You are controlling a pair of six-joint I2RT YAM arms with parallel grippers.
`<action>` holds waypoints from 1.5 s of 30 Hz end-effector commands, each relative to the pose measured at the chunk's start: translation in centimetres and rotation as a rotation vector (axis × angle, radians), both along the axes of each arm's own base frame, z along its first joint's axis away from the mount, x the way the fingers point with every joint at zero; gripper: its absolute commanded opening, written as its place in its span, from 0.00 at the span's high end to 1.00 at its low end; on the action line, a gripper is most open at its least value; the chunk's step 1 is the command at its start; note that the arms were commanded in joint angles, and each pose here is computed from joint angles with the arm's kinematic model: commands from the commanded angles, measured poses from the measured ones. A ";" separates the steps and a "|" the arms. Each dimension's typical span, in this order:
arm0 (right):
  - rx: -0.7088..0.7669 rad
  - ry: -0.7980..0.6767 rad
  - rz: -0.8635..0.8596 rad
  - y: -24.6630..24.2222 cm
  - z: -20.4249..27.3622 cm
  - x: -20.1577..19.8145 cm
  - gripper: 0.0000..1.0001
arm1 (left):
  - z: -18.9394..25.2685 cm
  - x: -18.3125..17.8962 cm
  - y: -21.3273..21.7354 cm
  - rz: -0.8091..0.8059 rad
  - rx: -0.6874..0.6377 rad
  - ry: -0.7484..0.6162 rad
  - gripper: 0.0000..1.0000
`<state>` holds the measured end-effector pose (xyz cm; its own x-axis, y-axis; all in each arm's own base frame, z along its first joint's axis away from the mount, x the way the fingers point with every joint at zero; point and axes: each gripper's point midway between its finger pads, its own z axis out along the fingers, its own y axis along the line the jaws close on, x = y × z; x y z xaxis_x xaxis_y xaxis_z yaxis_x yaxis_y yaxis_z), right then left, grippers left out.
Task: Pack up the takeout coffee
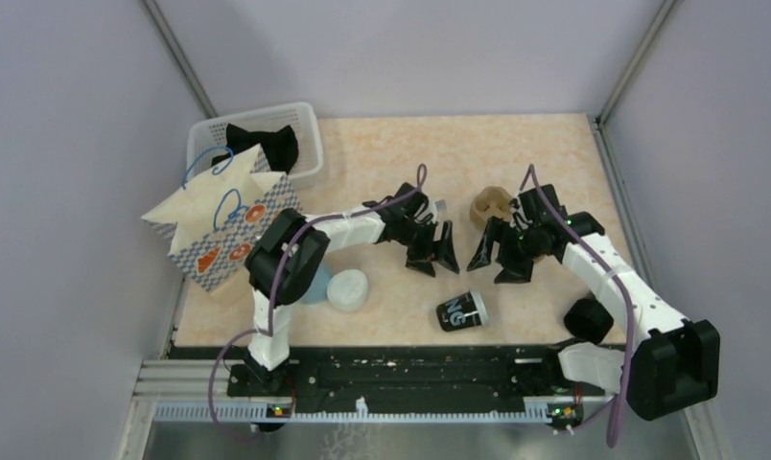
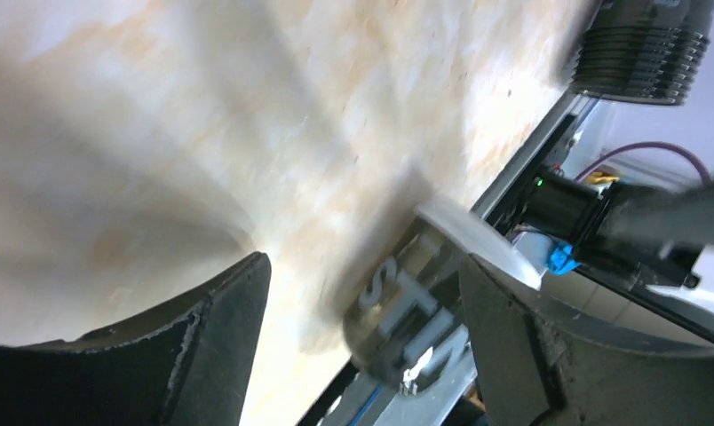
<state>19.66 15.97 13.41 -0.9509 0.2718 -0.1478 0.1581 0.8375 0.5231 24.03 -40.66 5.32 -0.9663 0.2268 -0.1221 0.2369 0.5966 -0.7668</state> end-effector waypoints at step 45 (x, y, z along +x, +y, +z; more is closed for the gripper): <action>0.238 -0.067 -0.051 3.7 2.3 0.2 0.48 | 0.6 0.1 -1.7 -0.015 -0.097 0.000 0.47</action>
